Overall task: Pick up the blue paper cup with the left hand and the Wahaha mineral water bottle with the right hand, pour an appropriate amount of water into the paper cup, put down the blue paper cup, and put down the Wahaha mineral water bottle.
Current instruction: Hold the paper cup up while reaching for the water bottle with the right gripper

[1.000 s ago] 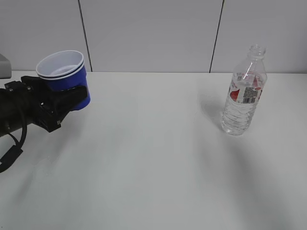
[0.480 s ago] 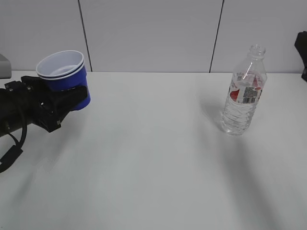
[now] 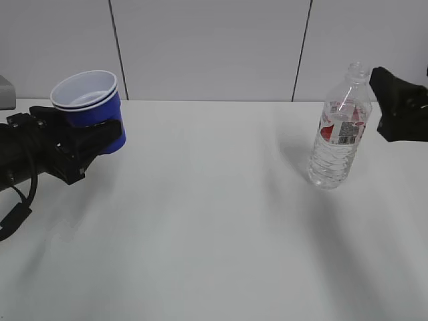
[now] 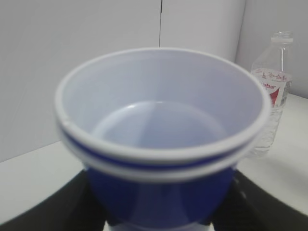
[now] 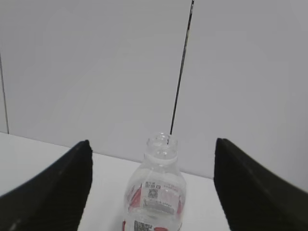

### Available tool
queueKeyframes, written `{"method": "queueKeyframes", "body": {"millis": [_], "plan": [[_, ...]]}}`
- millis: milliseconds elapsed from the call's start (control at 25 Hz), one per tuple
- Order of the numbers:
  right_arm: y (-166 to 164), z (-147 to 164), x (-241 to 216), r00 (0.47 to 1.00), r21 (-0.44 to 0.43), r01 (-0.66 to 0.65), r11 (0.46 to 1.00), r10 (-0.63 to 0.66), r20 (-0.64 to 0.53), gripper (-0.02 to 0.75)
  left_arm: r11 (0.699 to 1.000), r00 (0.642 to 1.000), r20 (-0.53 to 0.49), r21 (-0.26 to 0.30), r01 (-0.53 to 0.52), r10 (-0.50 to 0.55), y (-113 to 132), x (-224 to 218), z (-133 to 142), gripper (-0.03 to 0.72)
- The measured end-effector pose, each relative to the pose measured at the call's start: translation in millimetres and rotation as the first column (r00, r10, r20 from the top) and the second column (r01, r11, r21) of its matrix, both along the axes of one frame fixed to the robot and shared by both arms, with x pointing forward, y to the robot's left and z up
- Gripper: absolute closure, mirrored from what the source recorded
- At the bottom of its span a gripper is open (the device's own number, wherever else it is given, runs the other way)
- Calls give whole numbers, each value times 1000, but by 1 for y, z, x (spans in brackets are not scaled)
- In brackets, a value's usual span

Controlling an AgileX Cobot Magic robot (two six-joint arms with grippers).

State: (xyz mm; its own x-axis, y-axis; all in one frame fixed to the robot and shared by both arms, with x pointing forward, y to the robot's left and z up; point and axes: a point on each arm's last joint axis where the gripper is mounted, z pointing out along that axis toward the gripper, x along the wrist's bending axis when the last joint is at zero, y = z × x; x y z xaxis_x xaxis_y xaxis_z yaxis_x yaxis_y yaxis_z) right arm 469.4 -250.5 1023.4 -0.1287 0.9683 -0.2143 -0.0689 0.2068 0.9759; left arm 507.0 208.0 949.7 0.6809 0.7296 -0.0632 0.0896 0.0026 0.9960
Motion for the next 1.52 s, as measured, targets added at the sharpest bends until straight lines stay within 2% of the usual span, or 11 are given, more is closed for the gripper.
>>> {"method": "queueKeyframes", "body": {"millis": [160, 320, 560, 1080, 1320, 1520], "plan": [[1, -21, 7, 1000, 18, 11, 1000, -11, -15, 150, 1000, 1000, 0, 0, 0, 0, 0, 0, 0, 244], [-1, -49, 7, 999, 104, 23, 994, -20, -32, 151, 1000, 1000, 0, 0, 0, 0, 0, 0, 0, 244], [5, -84, 13, 987, 85, -13, 996, 27, -158, 151, 1000, 1000, 0, 0, 0, 0, 0, 0, 0, 244], [9, -87, 14, 985, 89, -43, 995, 57, -163, 149, 1000, 1000, 0, 0, 0, 0, 0, 0, 0, 244], [10, -93, 16, 982, 90, -45, 995, 61, -181, 73, 1000, 1000, 0, 0, 0, 0, 0, 0, 0, 244], [10, -112, 18, 966, 87, -37, 996, 58, -254, 64, 1000, 1000, 0, -1, -2, 2, 0, 0, 0, 244]]}}
